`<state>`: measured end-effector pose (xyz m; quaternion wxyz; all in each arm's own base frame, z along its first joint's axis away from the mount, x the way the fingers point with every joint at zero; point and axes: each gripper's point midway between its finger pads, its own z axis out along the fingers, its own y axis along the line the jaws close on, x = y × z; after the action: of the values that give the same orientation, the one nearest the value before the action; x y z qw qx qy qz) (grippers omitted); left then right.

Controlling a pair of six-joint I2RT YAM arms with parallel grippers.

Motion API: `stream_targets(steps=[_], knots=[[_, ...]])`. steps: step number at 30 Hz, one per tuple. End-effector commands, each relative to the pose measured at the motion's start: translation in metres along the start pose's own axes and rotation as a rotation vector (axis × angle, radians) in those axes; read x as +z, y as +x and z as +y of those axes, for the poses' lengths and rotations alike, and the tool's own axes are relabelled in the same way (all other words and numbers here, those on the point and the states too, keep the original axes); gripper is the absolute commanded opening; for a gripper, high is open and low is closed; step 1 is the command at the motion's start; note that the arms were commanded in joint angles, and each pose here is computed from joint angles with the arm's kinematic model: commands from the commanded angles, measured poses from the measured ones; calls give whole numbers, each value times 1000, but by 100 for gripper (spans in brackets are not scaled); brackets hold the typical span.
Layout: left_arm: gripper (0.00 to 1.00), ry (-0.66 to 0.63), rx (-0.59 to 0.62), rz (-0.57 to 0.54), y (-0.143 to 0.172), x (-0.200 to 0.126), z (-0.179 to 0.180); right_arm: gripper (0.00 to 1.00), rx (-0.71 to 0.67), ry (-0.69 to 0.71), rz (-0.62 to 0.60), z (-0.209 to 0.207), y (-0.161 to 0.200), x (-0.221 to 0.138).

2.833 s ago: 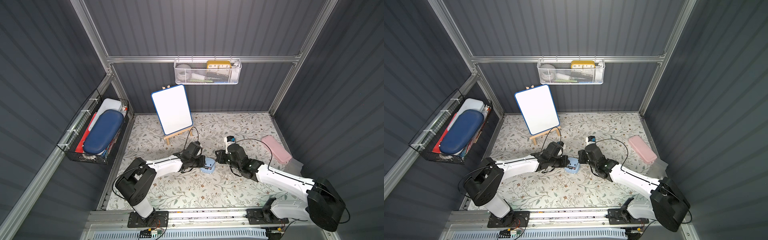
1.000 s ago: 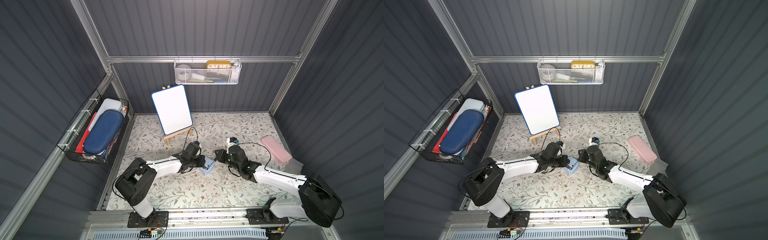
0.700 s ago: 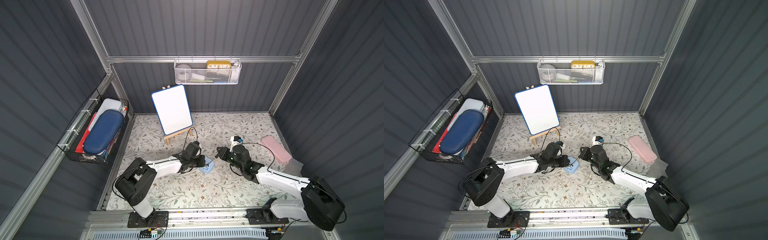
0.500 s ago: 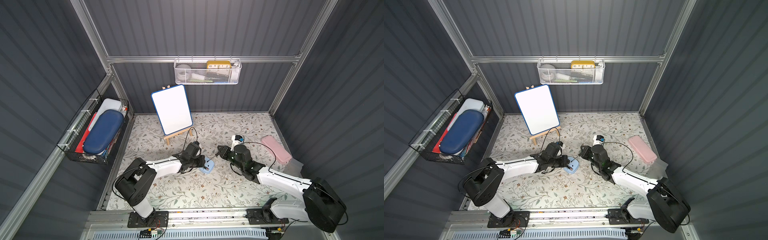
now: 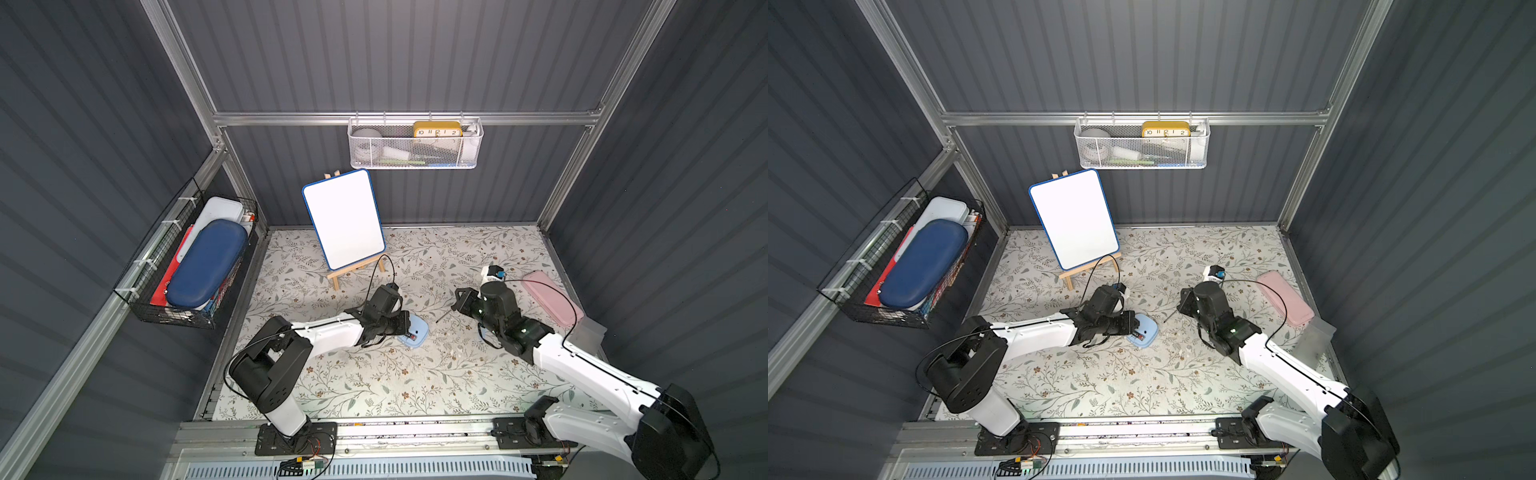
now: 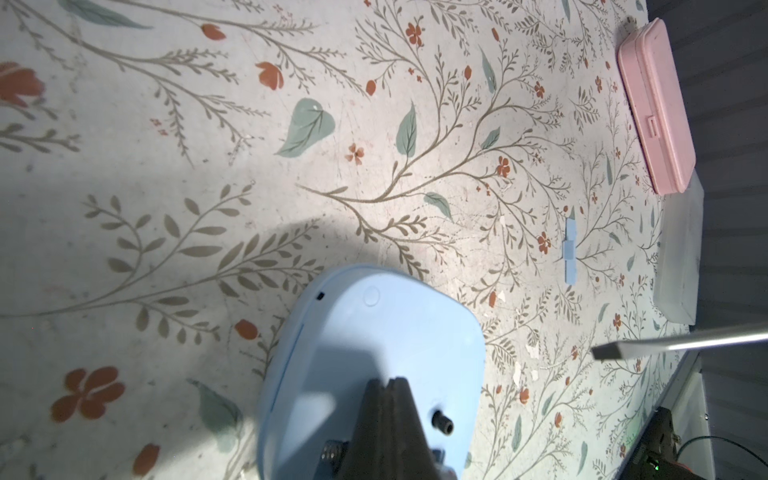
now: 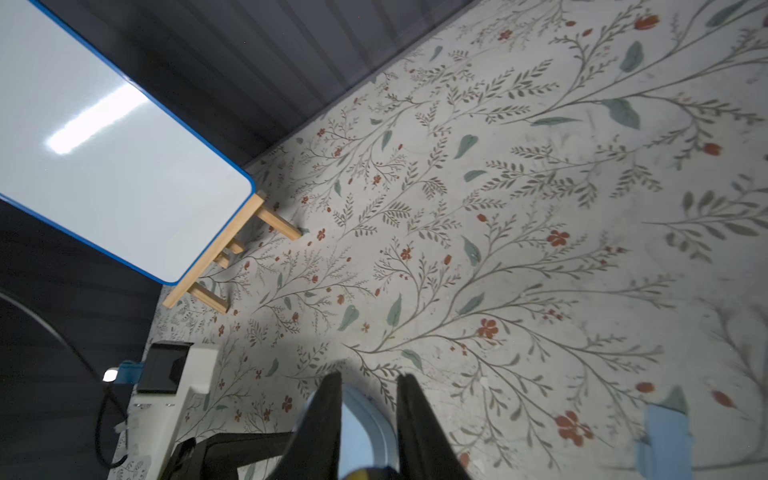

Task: Remove the battery from the alarm
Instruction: Release the battery from the alarm, then place the screwdriver at the center of the board.

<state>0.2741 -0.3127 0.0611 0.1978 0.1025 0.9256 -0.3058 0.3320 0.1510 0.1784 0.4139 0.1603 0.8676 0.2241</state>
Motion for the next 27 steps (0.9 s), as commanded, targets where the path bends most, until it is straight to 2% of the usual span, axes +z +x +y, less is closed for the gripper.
stream_targets(steps=[1, 5, 6, 8, 12, 17, 21, 27], knots=[[0, -64, -29, 83, 20, -9, 10, 0, -79, 186, 378, -38, 45, -2], [0, -56, -4, 39, 5, -22, -1, 0, -153, 238, 688, -42, 69, 0], [1, -50, 6, 22, 0, -25, -5, 0, -161, 254, 730, -44, 73, 2], [12, -33, 19, -10, -11, -32, -13, 0, -176, 256, 783, -48, 83, 11], [14, -34, 31, -53, -26, -42, -22, 0, -210, 292, 881, -55, 96, 18], [17, -30, 39, -121, -38, -70, -30, 0, -260, 431, 920, -81, 103, 39], [18, -36, 35, -160, -44, -85, -32, 0, -262, 450, 926, -81, 106, 55], [21, -48, 30, -170, -42, -91, -29, 2, -285, 521, 918, -90, 110, 77]])
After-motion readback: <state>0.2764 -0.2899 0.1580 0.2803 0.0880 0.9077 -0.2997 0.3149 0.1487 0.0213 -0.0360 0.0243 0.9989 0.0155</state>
